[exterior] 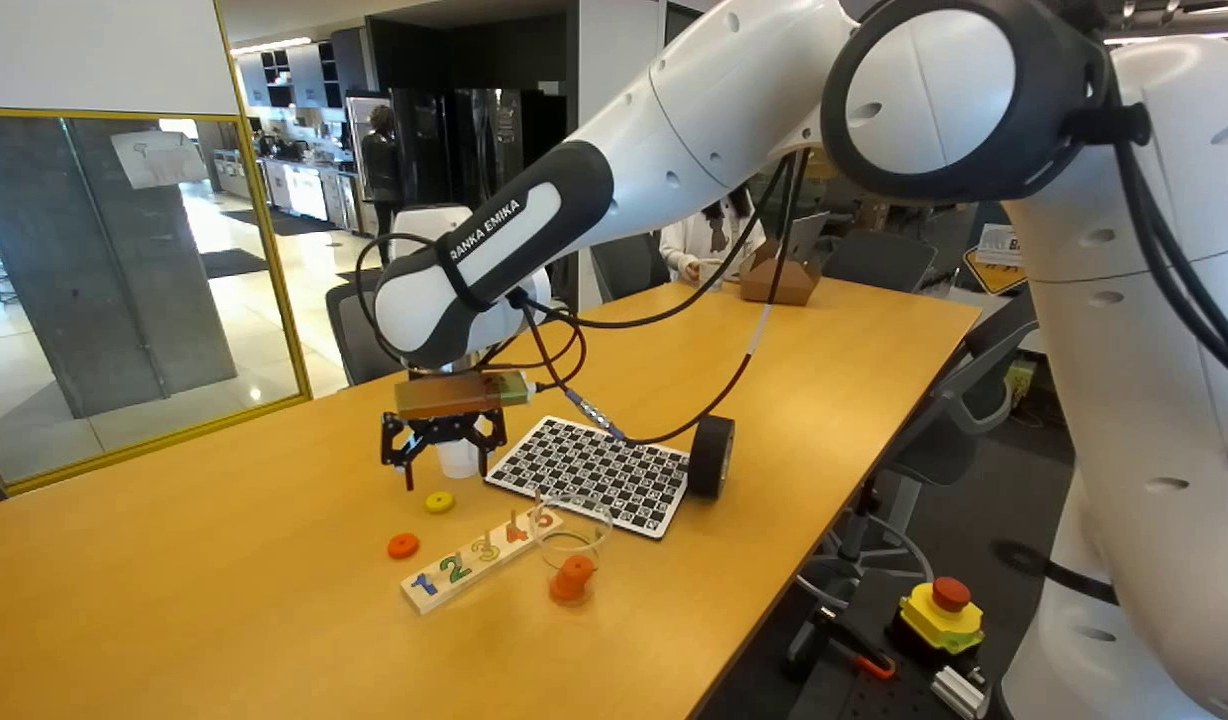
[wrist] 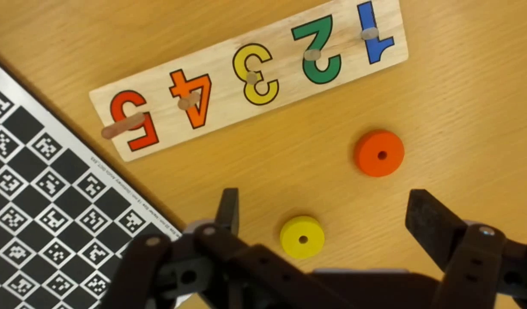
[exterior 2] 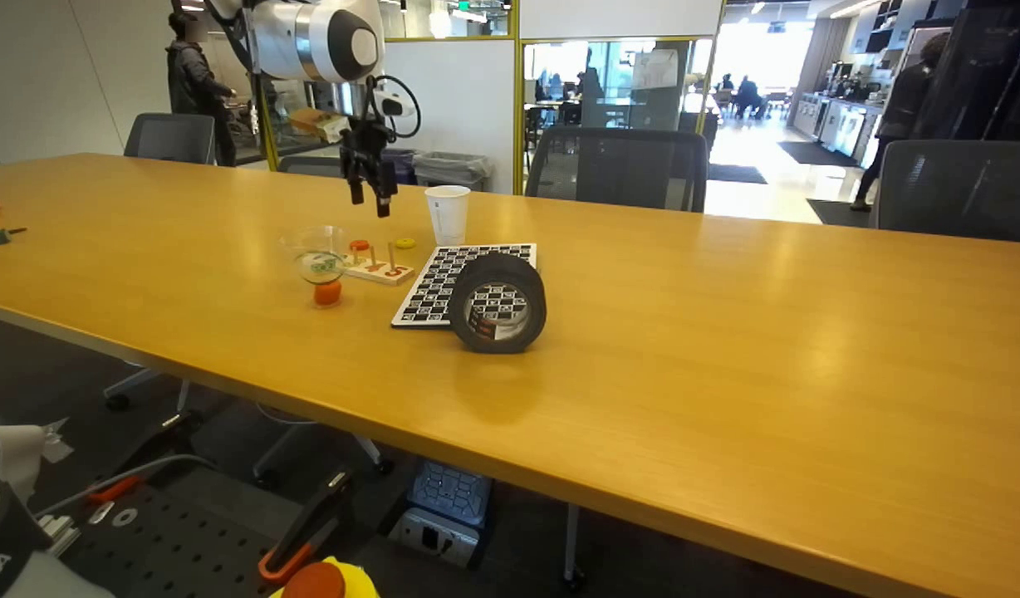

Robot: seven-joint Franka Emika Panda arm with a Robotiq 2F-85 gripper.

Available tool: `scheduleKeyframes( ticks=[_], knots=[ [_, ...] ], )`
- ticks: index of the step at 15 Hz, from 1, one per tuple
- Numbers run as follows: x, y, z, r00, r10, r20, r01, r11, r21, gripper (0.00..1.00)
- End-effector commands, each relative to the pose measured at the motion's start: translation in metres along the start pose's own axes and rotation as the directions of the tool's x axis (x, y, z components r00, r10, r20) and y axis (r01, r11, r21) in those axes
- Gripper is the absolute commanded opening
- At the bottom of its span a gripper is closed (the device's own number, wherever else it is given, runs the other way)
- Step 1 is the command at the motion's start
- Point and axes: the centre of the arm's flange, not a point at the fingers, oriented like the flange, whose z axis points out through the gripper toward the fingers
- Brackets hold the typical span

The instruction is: Put the orange circle into the transparent cup and put the yellow circle into the white cup.

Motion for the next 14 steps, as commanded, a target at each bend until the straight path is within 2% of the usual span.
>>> scheduleKeyframes(
  ticks=[1,7,14],
  knots=[
    [0.014,-0.008,0.017,0.995,0.097,-0.012,-0.097,0.995,0.022,1.0],
    [0.045,-0.012,0.046,0.971,0.239,-0.01,-0.239,0.971,0.017,1.0],
    [0.069,-0.019,0.061,0.941,0.337,-0.019,-0.337,0.941,0.022,1.0]
  ],
)
